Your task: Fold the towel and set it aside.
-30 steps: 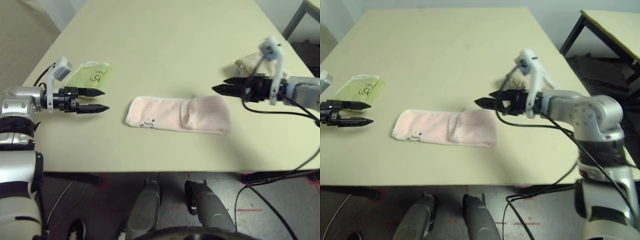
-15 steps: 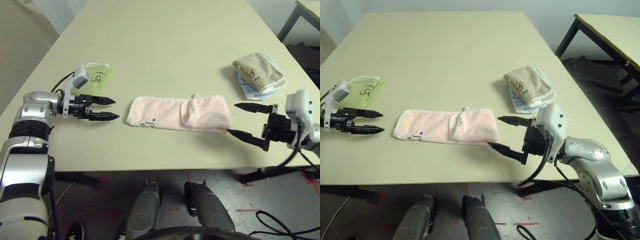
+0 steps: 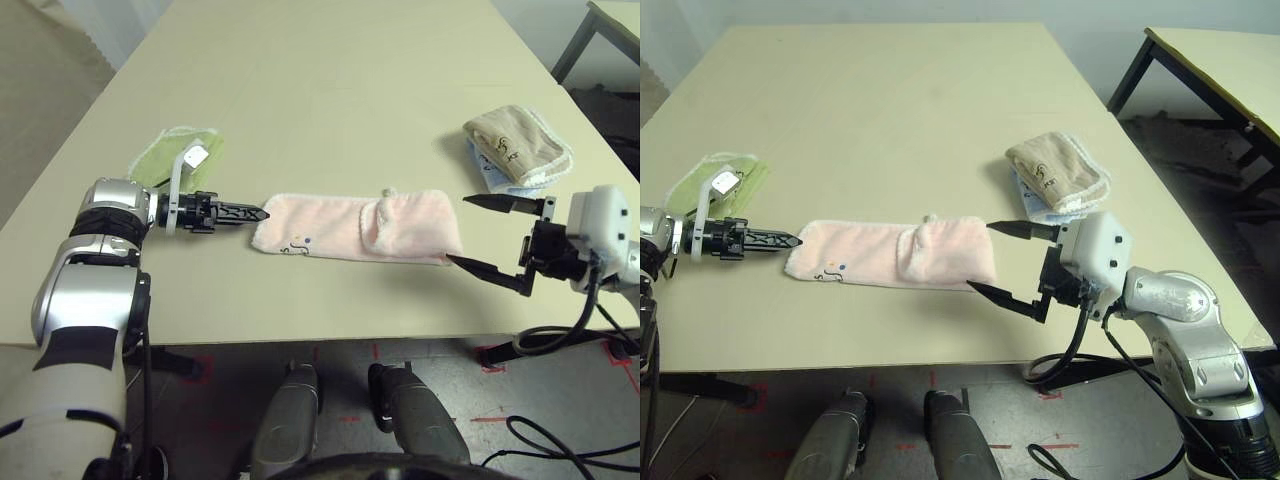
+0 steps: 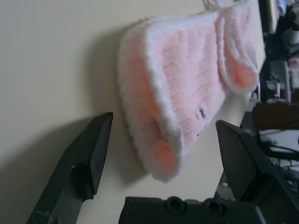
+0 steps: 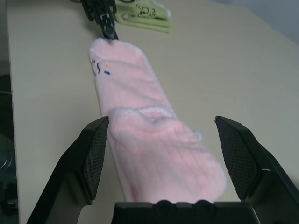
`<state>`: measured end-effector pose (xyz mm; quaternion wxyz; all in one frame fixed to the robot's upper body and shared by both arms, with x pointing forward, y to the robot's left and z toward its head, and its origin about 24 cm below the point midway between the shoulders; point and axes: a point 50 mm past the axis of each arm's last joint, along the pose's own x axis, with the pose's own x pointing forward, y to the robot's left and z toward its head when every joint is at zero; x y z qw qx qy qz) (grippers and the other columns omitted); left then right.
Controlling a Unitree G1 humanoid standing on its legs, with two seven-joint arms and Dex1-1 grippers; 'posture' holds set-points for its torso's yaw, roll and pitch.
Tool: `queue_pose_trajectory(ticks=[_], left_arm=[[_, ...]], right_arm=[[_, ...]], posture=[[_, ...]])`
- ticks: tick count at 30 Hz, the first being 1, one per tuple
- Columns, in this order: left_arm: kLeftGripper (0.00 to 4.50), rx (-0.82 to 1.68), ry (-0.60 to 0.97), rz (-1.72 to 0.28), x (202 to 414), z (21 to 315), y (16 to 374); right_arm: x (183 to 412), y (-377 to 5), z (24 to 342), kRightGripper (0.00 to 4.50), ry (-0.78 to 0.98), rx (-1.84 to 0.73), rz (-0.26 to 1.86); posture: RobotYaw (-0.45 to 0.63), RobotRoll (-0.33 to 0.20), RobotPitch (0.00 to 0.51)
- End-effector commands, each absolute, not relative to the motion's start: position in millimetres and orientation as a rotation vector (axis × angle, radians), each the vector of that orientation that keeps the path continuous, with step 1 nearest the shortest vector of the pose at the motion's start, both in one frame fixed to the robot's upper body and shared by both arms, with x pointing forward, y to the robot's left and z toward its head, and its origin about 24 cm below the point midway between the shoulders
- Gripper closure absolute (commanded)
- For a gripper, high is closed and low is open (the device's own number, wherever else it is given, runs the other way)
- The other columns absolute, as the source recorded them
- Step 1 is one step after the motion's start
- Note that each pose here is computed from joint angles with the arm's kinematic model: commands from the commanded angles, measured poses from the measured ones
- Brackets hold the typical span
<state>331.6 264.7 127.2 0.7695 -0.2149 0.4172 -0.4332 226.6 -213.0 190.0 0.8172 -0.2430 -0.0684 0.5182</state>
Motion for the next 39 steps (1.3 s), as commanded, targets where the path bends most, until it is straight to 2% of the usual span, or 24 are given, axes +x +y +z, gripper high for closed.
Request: queue_pose_trajectory(ticks=[1, 5, 7, 9, 19, 24, 28, 34, 39], left_arm=[[0.00, -0.494, 0.985, -0.902, 329, 111, 259], [0.00, -0.474, 1.024, -0.925, 329, 105, 251], [0.40, -0.470, 1.031, -0.928, 328, 104, 250], [0.96, -0.469, 1.033, -0.925, 328, 104, 251], [4.43, -0.495, 1.055, -0.922, 323, 108, 260], [4.47, -0.489, 1.046, -0.884, 318, 114, 276], [4.47, -0.470, 1.026, -0.832, 312, 125, 296], [4.47, -0.435, 1.007, -0.774, 301, 144, 320], [4.47, -0.409, 1.018, -0.854, 294, 153, 314]], right_arm=[[222, -210, 189, 0.03, -0.130, -0.521, 1.140], [222, -209, 187, 0.03, -0.110, -0.508, 1.147], [222, -209, 186, 0.00, -0.102, -0.505, 1.146], [221, -208, 186, 0.00, -0.100, -0.504, 1.147], [224, -209, 187, 0.00, -0.086, -0.494, 1.142], [220, -211, 178, 0.00, 0.072, -0.454, 1.169], [212, -210, 173, 0.00, 0.131, -0.391, 1.193], [207, -209, 168, 0.00, 0.130, -0.346, 1.193], [206, -206, 166, 0.00, 0.134, -0.337, 1.192]], posture=[[-0.05, 0.000, 0.160], [-0.06, 0.000, 0.160], [-0.06, 0.000, 0.160], [-0.06, 0.000, 0.159], [-0.06, 0.000, 0.161], [-0.06, 0.000, 0.163], [-0.06, 0.000, 0.166], [-0.04, 0.000, 0.168], [-0.04, 0.000, 0.169]])
